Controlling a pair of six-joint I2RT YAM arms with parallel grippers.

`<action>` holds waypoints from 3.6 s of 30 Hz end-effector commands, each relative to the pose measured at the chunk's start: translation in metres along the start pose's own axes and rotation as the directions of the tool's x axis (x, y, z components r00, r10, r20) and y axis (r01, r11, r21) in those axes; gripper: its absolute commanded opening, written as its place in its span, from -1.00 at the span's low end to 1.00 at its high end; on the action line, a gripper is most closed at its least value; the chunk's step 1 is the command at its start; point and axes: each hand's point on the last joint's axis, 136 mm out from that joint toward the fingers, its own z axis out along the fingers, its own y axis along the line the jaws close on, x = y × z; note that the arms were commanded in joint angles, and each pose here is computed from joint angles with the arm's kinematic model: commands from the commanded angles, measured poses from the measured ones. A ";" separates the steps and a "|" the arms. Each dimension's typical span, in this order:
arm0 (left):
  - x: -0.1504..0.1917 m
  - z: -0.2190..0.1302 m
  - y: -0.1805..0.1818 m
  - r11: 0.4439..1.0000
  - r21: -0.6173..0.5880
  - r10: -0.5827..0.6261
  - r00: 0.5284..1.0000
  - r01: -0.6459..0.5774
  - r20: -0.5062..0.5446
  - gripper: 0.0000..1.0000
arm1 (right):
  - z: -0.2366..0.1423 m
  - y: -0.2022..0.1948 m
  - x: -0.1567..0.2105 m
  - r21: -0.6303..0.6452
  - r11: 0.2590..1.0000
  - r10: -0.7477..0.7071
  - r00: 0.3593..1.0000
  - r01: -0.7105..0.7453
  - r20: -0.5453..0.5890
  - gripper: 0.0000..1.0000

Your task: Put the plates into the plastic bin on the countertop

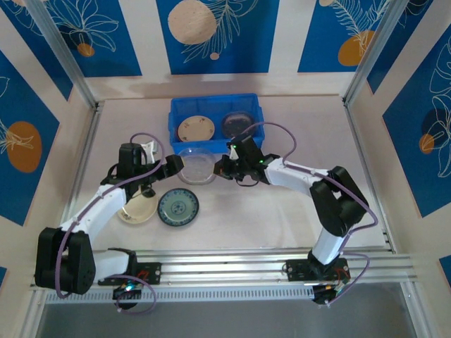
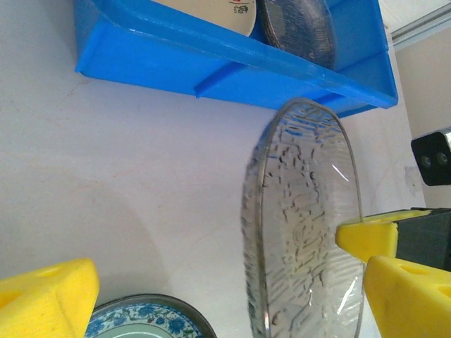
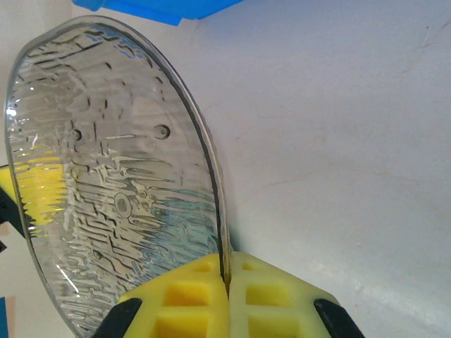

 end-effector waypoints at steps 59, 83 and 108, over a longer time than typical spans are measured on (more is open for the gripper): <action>-0.099 0.079 -0.083 0.995 -0.036 0.097 0.995 -0.097 -0.014 -1.00 | -0.205 -0.047 -0.113 0.102 0.993 0.004 0.870 -0.063 0.493 0.16; -0.141 0.251 -0.101 0.999 0.004 0.038 0.999 -0.038 -0.033 -1.00 | -0.181 -0.099 -0.123 0.116 0.979 0.106 0.902 -0.169 0.419 0.13; -0.117 0.295 -0.080 0.999 -0.030 0.010 0.997 -0.012 -0.078 -1.00 | -0.174 -0.104 -0.127 0.110 0.977 0.125 0.909 -0.182 0.398 0.13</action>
